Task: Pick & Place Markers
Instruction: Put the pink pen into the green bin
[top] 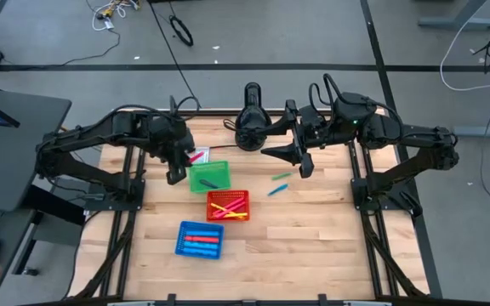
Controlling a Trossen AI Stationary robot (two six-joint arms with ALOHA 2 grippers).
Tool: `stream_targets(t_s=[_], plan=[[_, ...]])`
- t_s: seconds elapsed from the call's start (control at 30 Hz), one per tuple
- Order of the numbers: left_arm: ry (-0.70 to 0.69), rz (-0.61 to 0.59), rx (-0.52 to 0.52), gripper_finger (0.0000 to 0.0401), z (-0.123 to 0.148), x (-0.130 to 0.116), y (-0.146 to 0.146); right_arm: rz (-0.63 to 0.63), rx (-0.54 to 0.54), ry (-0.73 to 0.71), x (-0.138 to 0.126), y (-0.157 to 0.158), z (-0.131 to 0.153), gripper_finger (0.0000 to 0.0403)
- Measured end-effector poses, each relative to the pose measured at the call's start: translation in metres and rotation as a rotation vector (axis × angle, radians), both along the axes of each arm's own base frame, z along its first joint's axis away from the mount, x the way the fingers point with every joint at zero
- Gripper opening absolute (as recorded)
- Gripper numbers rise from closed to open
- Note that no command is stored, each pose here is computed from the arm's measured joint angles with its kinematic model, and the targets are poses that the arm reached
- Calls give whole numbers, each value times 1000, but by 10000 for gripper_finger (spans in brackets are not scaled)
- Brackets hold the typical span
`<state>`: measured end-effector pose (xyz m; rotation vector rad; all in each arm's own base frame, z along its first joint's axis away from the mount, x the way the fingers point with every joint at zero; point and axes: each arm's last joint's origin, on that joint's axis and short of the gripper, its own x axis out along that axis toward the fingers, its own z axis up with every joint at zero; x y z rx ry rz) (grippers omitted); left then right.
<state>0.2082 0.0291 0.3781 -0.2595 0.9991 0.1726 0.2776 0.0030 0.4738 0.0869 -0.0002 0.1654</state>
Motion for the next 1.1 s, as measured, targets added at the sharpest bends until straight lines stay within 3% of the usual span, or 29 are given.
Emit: stream_targets(t_s=[0.3,0.57,1.1], plan=[[162,-42,13,48,-21,17,5,0,1,0,0,0,0,233],[268,-91,115,48,-45,43,12,0,1,1,0,0,0,233],[394,-126,113,48,-135,67,23,0,-10,6,1,0,-1,233]])
